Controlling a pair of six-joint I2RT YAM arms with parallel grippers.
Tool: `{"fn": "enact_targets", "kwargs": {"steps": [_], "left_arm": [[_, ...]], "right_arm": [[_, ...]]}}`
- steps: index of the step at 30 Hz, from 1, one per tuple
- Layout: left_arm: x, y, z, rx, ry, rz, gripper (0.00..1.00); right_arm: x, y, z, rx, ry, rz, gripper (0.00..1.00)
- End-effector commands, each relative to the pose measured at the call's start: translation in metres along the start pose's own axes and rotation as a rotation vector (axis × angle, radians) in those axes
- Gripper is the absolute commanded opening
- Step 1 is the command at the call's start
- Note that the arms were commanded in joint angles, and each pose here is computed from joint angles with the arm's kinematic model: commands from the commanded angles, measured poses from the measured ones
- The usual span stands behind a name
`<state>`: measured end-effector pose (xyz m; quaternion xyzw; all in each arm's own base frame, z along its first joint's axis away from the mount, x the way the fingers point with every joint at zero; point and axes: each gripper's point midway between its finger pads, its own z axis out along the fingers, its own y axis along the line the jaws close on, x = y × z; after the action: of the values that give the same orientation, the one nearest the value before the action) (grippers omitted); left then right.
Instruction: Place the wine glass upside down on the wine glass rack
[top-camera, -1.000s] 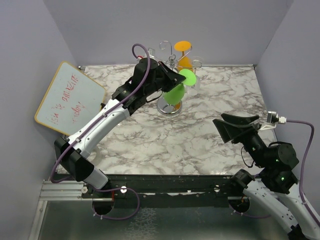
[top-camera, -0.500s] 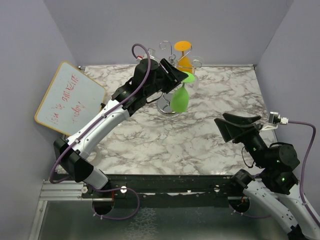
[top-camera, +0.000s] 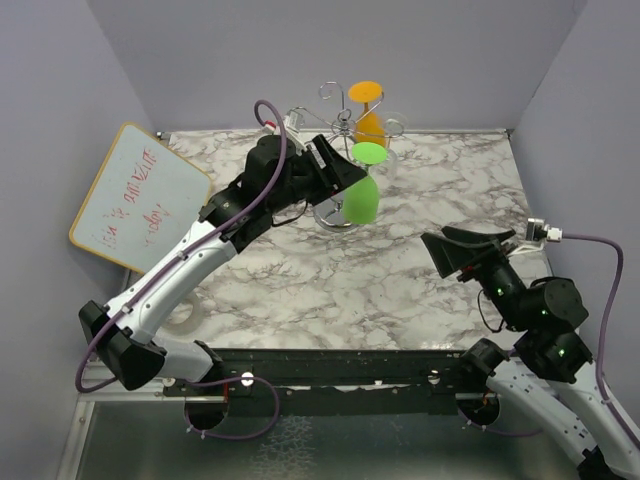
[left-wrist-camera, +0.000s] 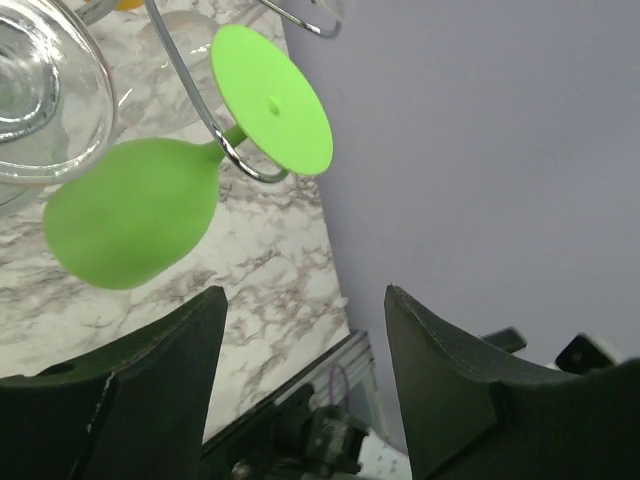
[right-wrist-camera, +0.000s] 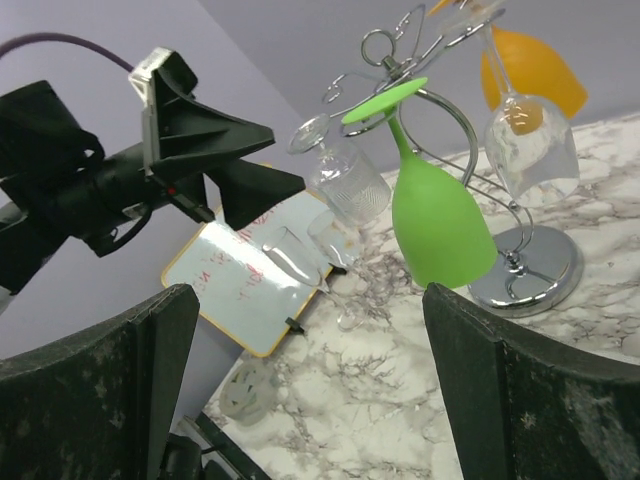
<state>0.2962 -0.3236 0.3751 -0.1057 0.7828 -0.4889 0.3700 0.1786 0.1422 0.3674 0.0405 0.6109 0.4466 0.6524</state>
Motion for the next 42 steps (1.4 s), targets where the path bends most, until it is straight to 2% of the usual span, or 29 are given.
{"fn": "enact_targets", "kwargs": {"steps": [1, 5, 10, 12, 14, 16, 17, 19, 22, 26, 34, 38, 42], "left_arm": [[0.017, 0.009, -0.028, 0.050, 0.084, 0.328, 0.66], [0.025, 0.037, -0.051, 0.023, 0.099, 0.505, 0.78], [0.021, 0.064, -0.079, -0.038, 0.069, 0.673, 0.98], [0.014, 0.078, -0.089, -0.106, 0.050, 0.737, 0.99], [-0.001, 0.093, -0.100, -0.206, 0.003, 0.798, 0.99], [-0.019, 0.109, -0.113, -0.327, -0.062, 0.830, 0.99], [-0.028, 0.116, -0.120, -0.391, -0.097, 0.835, 0.97], [-0.044, 0.131, -0.134, -0.510, -0.157, 0.837, 0.84], [-0.060, 0.144, -0.148, -0.639, -0.238, 0.797, 0.73], [-0.076, 0.166, -0.154, -0.796, -0.291, 0.729, 0.65], [-0.099, 0.195, -0.132, -0.868, -0.254, 0.646, 0.68], [-0.111, 0.214, -0.108, -0.821, -0.229, 0.560, 0.55], [-0.123, 0.236, -0.093, -0.836, -0.204, 0.505, 0.50]], "right_arm": [[0.007, 0.005, 0.006, -0.009, 0.065, -0.027, 1.00], [0.024, -0.002, 0.013, 0.038, 0.173, -0.060, 1.00], [0.031, -0.006, 0.021, 0.037, 0.188, -0.084, 1.00], [0.034, -0.003, 0.022, 0.013, 0.203, -0.109, 1.00], [0.040, 0.008, 0.023, -0.068, 0.240, -0.149, 1.00], [0.044, 0.010, 0.025, -0.078, 0.256, -0.143, 1.00], [0.046, 0.007, 0.027, -0.067, 0.262, -0.141, 1.00], [0.050, 0.001, 0.031, -0.030, 0.273, -0.132, 1.00], [0.058, -0.009, 0.037, 0.016, 0.296, -0.115, 0.97], [0.069, -0.011, 0.041, 0.007, 0.320, -0.107, 0.86], [0.070, -0.014, 0.043, 0.015, 0.306, -0.098, 0.83], [0.073, -0.012, 0.043, -0.005, 0.309, -0.091, 0.80], [0.077, -0.011, 0.042, -0.018, 0.319, -0.077, 0.77]]}}
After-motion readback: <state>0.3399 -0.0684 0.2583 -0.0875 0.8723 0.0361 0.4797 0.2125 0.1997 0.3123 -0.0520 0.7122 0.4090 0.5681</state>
